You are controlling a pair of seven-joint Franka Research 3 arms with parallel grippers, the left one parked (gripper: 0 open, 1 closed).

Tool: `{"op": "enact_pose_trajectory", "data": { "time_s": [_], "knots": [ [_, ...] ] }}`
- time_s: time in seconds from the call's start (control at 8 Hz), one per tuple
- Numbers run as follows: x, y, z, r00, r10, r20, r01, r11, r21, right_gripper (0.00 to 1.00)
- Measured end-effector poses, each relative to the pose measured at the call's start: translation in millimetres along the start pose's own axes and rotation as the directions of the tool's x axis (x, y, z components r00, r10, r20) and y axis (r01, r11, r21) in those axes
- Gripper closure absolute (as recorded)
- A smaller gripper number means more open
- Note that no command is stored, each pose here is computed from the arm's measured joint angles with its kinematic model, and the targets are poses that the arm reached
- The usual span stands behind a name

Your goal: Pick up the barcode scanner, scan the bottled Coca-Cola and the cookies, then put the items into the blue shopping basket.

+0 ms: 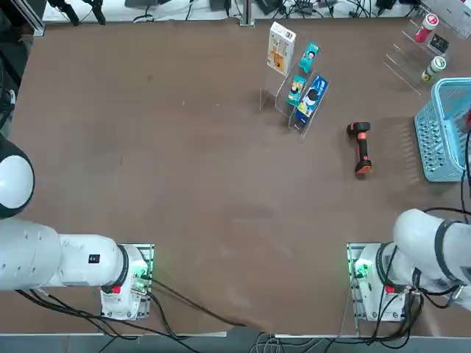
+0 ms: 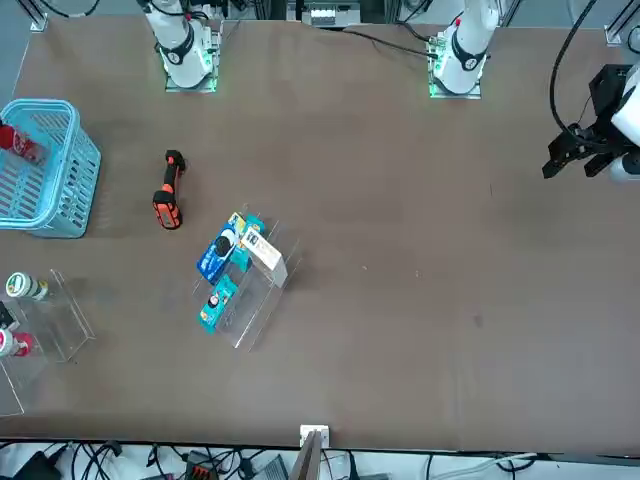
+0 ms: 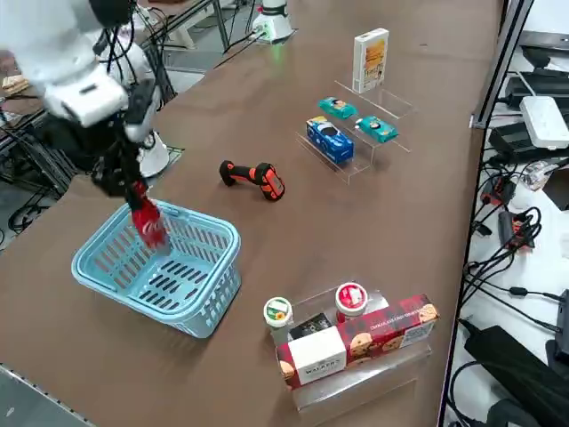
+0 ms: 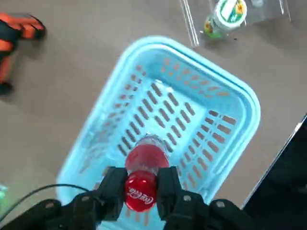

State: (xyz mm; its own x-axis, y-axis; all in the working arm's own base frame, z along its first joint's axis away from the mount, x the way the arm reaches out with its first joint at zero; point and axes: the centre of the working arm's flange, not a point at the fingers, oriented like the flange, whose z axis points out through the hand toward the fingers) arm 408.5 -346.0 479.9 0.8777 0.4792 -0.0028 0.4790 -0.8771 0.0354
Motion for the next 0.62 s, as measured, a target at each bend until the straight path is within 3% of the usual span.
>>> {"op": "enact_pose_trajectory", "data": {
  "time_s": [0.38, 0.62],
  "knots": [
    [-8.3, 30.7, 80.1, 0.996, -0.024, -0.091, 0.027, 0.999, 0.034, 0.62],
    [-3.5, 40.4, 122.0, 0.995, -0.029, -0.098, 0.034, 0.998, 0.054, 0.62]
  ]
}}
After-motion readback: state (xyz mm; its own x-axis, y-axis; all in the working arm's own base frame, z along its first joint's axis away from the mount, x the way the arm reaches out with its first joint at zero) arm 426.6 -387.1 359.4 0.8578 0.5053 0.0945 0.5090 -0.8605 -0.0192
